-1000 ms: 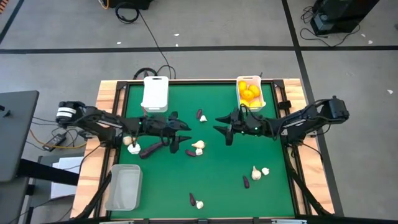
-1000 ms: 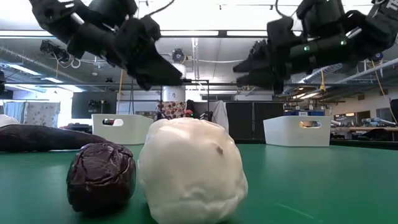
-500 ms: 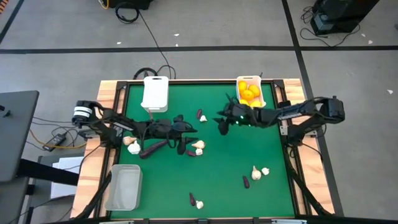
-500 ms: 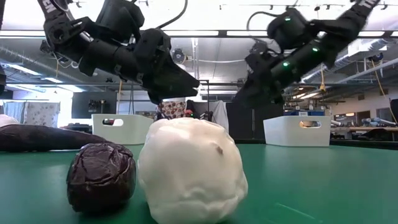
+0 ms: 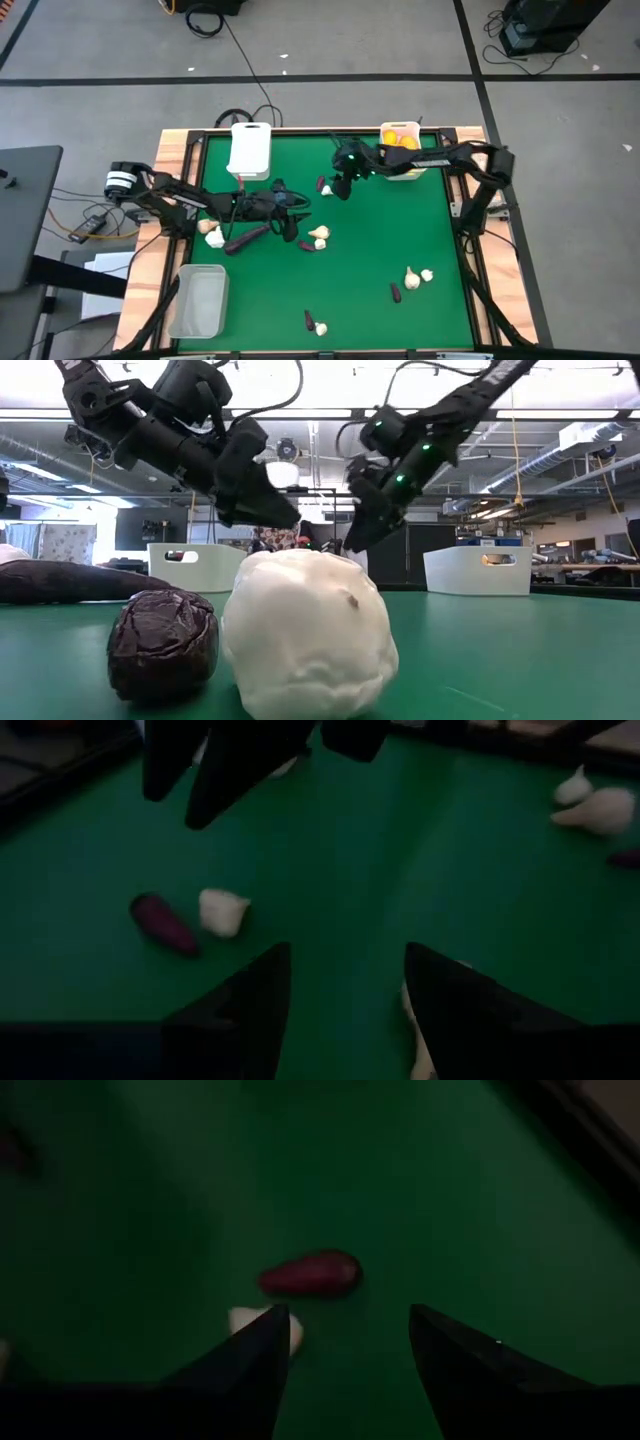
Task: Sort produce into baskets
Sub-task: Put the top eggplant into the left white bin
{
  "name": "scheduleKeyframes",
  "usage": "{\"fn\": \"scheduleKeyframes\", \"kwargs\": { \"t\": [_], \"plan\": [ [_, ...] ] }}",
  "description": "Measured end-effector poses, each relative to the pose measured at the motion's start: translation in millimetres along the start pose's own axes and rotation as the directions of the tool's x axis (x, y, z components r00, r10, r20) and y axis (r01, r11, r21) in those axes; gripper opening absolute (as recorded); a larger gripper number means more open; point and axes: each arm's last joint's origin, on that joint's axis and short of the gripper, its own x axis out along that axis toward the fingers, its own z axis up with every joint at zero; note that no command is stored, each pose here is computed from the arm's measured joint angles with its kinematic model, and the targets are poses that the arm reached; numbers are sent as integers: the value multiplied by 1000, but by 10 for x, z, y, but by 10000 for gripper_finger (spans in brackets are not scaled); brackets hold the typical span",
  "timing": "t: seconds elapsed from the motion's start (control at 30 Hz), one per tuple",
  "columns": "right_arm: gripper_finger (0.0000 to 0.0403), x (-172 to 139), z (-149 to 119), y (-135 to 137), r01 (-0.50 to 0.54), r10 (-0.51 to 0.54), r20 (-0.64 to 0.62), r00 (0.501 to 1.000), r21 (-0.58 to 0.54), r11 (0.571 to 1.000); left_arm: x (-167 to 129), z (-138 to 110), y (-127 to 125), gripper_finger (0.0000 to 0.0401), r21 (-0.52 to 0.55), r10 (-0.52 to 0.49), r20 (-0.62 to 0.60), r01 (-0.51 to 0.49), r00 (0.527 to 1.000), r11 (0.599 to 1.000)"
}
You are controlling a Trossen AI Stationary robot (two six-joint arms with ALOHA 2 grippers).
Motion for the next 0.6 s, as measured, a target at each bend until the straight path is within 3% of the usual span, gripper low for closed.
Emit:
{"fn": "scheduleKeyframes", "kwargs": {
  "t": [0.1,0.3,0.6],
  "plan": [
    [217,95,146,1,19,-26,-41,999,-170,985,-28,-24,13,202,9,13,-43,-12,999,1000],
    [217,214,431,33,-4,-48,-128,991,-384,924,-43,-70,32,202,25,42,-95,-40,995,999],
    [217,541,466,41,-178,-31,-324,946,-596,783,-46,-90,40,202,32,56,-114,-53,992,998]
  ]
}}
